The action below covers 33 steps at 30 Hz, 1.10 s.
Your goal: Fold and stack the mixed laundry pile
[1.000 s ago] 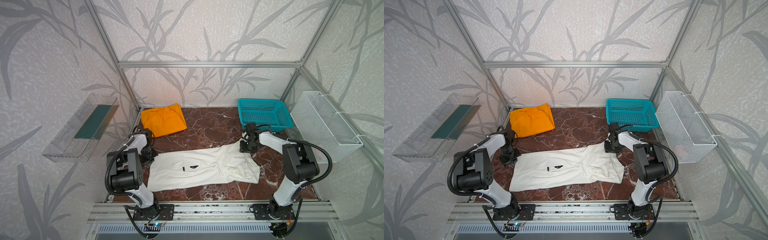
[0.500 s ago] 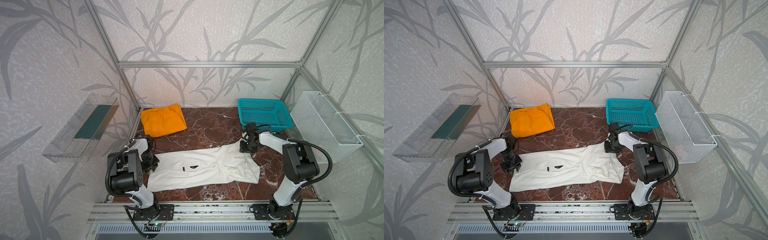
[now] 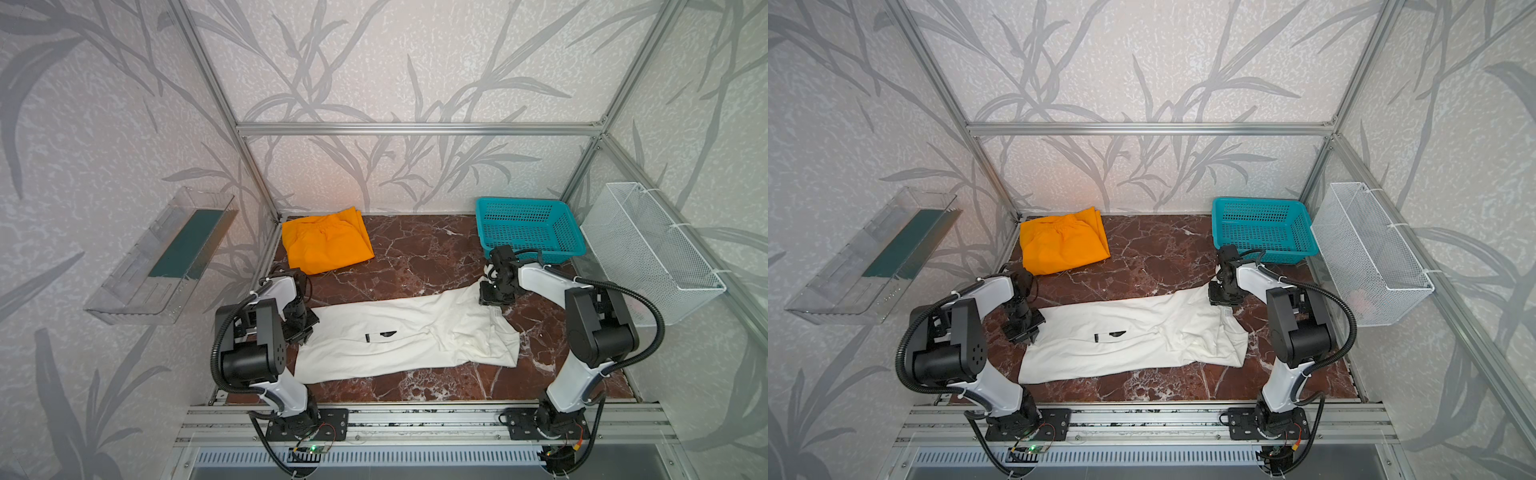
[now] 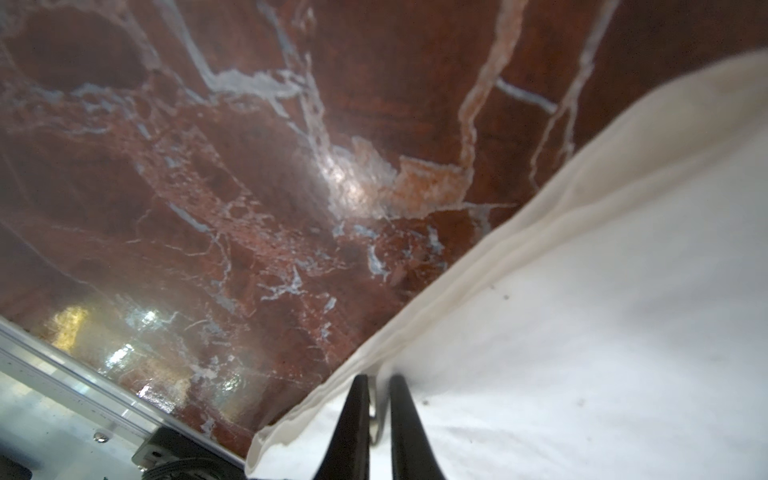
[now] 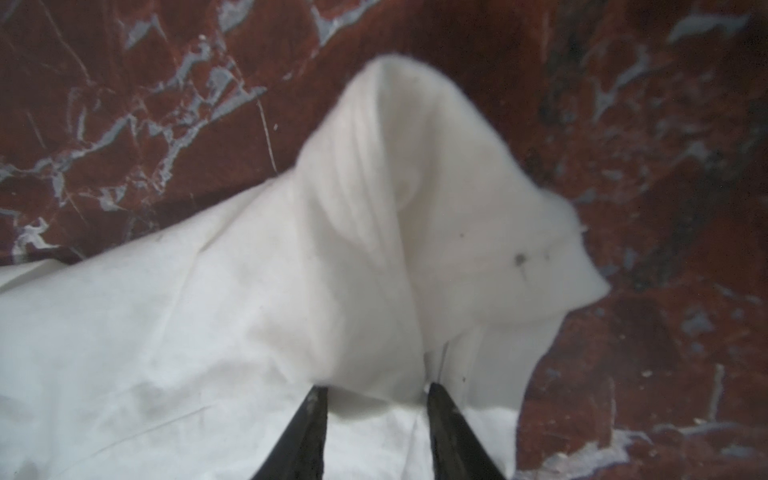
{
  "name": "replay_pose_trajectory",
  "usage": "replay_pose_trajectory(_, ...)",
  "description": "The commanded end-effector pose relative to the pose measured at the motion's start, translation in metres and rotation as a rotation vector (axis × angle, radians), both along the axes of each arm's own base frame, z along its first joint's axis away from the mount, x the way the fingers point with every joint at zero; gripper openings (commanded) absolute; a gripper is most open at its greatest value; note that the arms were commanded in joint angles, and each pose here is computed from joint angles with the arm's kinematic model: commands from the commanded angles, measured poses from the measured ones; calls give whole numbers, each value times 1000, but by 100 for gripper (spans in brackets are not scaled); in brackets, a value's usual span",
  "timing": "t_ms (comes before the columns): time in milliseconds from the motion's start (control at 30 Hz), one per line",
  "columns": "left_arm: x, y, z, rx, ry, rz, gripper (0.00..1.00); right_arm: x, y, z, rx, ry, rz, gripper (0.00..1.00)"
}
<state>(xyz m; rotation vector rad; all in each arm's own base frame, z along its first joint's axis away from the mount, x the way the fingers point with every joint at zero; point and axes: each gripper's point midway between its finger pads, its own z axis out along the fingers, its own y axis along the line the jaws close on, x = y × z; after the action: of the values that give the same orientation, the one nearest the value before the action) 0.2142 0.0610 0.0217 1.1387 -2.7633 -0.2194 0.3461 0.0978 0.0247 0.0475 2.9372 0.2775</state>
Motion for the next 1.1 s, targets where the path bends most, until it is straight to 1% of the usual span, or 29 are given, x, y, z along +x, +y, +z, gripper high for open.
replay_pose_trajectory(0,8,8,12,49,-16,-17,11,0,-1,2,3,3,5,41)
replay_pose_trajectory(267,27,14,27,68,-58,-38,0,0,-1,1,4,4,5,41)
replay_pose_trajectory(367,24,13,27,62,-43,-45,0,-1,-1,1,4,6,6,41)
replay_pose_trajectory(400,22,13,26,58,-31,-46,2,-1,-1,2,3,6,7,41)
replay_pose_trajectory(433,18,12,25,55,-16,-47,9,-1,-1,2,4,7,7,41)
replay_pose_trajectory(467,13,11,23,50,-3,-46,13,-1,-1,2,2,6,6,41)
replay_pose_trajectory(567,3,8,18,44,15,-41,19,-1,-1,2,2,7,7,41)
replay_pose_trajectory(667,-3,4,10,27,19,-35,21,-1,-1,1,1,7,7,41)
replay_pose_trajectory(800,1,-4,2,-20,9,-30,21,-2,0,1,4,8,10,41)
replay_pose_trajectory(900,5,-5,0,-22,5,-31,18,-1,-1,1,2,7,8,41)
replay_pose_trajectory(1067,5,-3,0,-11,7,-31,6,-1,-2,1,1,6,8,41)
